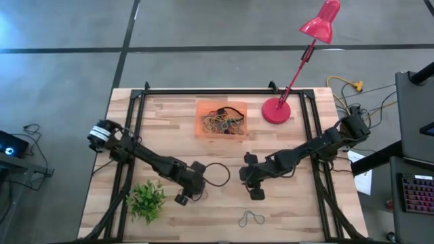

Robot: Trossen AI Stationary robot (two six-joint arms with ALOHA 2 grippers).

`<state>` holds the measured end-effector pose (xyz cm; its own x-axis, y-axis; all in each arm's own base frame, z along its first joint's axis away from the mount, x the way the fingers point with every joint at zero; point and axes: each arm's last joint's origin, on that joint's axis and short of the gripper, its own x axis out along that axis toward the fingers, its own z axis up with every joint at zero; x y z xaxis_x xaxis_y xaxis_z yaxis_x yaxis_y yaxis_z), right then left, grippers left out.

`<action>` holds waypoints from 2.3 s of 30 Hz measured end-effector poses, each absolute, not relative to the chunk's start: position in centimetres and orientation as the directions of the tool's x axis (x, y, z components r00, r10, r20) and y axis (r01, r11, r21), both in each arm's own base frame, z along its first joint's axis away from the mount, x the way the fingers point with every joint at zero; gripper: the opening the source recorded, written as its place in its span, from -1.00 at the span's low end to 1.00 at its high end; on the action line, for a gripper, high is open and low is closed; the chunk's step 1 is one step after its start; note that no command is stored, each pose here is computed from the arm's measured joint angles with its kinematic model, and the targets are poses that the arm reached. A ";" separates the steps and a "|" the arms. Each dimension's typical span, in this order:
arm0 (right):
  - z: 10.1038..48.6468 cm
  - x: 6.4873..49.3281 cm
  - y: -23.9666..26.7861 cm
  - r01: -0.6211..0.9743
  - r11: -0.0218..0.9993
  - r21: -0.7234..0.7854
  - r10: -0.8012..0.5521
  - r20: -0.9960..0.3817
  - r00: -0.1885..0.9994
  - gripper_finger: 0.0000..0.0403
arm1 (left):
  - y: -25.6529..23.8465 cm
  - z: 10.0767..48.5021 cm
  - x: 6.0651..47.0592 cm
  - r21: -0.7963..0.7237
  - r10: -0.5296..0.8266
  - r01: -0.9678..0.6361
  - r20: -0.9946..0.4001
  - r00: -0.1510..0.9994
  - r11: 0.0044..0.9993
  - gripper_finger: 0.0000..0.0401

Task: Pick and place rubber bands into bin
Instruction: Put the red rubber band into the orange bin

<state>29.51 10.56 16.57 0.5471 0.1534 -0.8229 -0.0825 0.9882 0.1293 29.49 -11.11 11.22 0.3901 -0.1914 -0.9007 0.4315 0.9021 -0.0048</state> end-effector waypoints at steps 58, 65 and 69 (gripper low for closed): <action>16.5 29.5 10.5 -0.084 0.990 0.113 0.141 -0.822 0.551 -0.68 | -9.1 14.0 30.5 0.123 -0.044 0.269 -0.840 0.541 0.955 -0.79; 16.4 29.4 10.5 -0.084 0.990 0.113 0.140 -0.823 0.550 -0.68 | -9.2 14.1 30.5 0.091 -0.091 0.308 -0.844 0.529 0.947 -0.39; 16.3 29.4 10.4 -0.083 0.990 0.112 0.139 -0.825 0.548 -0.68 | -9.2 14.2 30.3 0.081 -0.103 0.318 -0.847 0.521 0.945 -0.22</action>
